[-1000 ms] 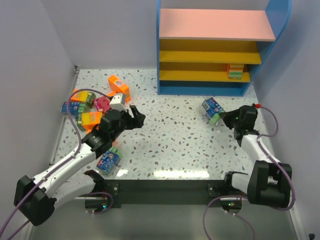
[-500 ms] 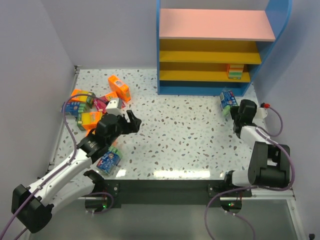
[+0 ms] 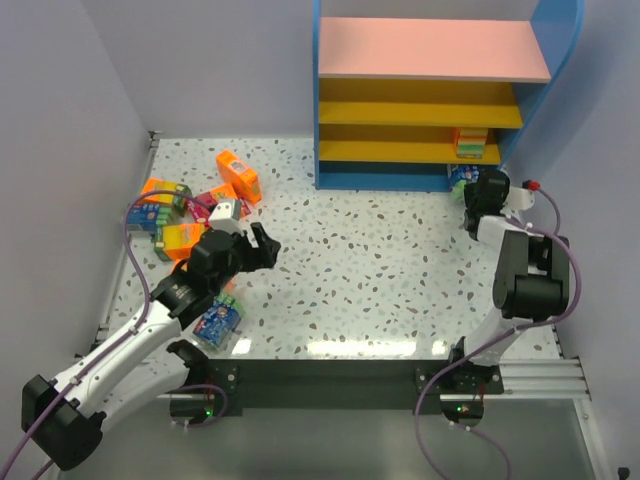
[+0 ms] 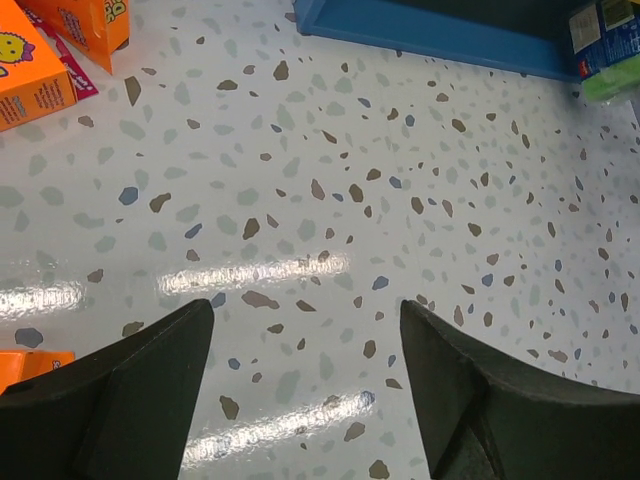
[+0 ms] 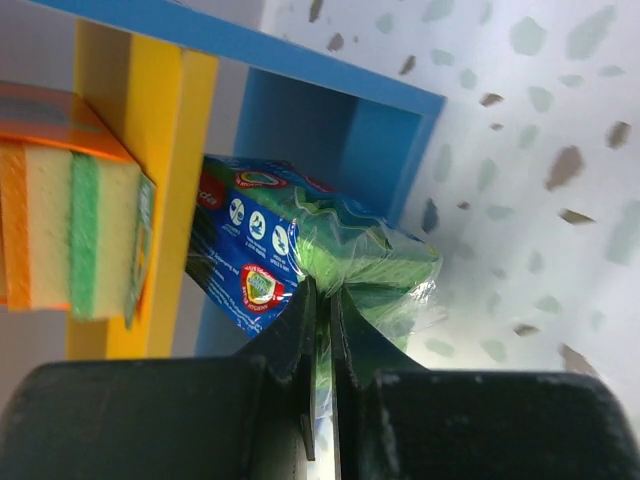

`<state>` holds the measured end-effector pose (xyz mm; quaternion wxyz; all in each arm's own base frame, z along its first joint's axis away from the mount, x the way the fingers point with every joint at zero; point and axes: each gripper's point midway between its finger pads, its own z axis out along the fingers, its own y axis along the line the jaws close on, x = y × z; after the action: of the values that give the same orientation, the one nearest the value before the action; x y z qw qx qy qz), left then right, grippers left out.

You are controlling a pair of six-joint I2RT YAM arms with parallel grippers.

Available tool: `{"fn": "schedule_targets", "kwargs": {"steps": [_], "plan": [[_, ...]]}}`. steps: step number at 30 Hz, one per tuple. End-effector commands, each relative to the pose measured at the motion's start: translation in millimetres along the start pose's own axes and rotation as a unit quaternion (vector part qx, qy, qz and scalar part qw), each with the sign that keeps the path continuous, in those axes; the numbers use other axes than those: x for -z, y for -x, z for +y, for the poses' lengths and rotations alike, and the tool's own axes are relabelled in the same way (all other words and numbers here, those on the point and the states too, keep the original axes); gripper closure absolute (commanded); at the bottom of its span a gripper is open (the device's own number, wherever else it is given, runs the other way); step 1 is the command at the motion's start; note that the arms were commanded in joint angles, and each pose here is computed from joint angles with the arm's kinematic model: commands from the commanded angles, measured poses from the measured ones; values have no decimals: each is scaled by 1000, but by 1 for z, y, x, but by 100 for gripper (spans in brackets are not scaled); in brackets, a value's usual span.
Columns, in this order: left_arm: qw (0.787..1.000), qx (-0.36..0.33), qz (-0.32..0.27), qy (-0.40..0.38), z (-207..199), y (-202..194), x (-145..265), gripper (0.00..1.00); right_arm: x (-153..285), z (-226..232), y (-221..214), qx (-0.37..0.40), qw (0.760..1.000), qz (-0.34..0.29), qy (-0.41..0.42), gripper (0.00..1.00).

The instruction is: Place and organize the cleaning sponges onto the shelf

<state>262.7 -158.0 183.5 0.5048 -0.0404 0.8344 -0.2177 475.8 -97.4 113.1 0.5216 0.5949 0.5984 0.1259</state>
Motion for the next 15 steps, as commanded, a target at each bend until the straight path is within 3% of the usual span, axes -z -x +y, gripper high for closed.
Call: {"fn": "schedule_targets", "kwargs": {"steps": [1, 15], "plan": [[1000, 13, -8, 6, 1, 7, 3, 19, -16, 45, 22, -35, 997, -46, 41, 100], [1000, 6, 4, 9, -1, 6, -3, 19, -54, 18, -4, -49, 997, -44, 38, 98]]}}
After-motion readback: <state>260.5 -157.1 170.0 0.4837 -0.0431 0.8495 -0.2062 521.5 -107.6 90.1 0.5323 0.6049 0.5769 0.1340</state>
